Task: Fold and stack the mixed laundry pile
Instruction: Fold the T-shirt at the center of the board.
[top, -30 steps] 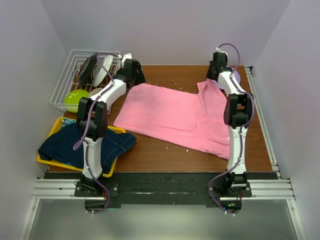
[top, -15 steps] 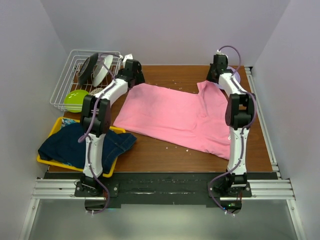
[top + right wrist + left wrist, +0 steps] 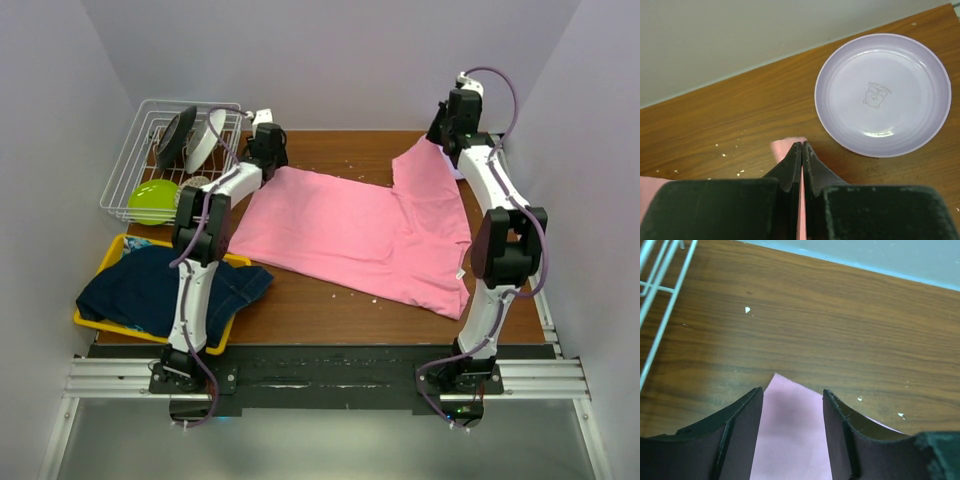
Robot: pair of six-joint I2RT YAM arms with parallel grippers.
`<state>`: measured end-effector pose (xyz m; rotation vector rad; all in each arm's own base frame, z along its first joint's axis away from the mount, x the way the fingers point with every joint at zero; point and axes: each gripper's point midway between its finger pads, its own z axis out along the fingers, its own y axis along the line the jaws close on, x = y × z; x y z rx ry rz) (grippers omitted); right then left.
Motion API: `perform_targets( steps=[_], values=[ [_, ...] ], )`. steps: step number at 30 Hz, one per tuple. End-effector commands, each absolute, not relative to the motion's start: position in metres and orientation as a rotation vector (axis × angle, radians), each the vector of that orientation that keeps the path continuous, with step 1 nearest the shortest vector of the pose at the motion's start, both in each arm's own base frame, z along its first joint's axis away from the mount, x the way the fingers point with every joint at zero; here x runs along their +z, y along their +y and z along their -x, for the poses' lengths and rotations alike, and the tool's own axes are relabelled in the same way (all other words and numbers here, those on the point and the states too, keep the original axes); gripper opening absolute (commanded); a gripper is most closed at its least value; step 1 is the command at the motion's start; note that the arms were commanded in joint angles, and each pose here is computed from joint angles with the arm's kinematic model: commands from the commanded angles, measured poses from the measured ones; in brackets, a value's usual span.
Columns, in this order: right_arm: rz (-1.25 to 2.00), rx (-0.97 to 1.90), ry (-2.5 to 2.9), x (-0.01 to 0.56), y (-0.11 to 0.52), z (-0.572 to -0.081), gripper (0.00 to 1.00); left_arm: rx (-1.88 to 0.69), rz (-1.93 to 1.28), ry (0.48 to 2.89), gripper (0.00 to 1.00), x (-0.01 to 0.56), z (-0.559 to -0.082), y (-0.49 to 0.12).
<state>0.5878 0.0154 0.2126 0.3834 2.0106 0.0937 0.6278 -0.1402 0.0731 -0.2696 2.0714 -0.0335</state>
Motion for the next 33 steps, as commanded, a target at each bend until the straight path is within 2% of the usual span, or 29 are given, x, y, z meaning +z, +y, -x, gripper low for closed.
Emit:
perform_targets(
  steps=[1, 20, 27, 33],
  values=[
    [-0.392, 0.123, 1.944, 0.235, 0.016, -0.580, 0.00, -0.036, 0.263, 1.938, 0.53, 0.092, -0.658, -0.137],
    [-0.401, 0.102, 1.943, 0.238, 0.011, -0.562, 0.00, -0.028, 0.312, 1.933, 0.48, 0.069, -0.669, -0.129],
    [-0.405, 0.097, 1.947, 0.239, 0.010, -0.561, 0.00, -0.079, 0.354, 1.986, 0.42, 0.056, -0.671, -0.134],
    [-0.401, 0.100, 1.945, 0.242, 0.010, -0.561, 0.00, -0.039, 0.413, 2.013, 0.42, 0.048, -0.665, -0.123]
  ],
)
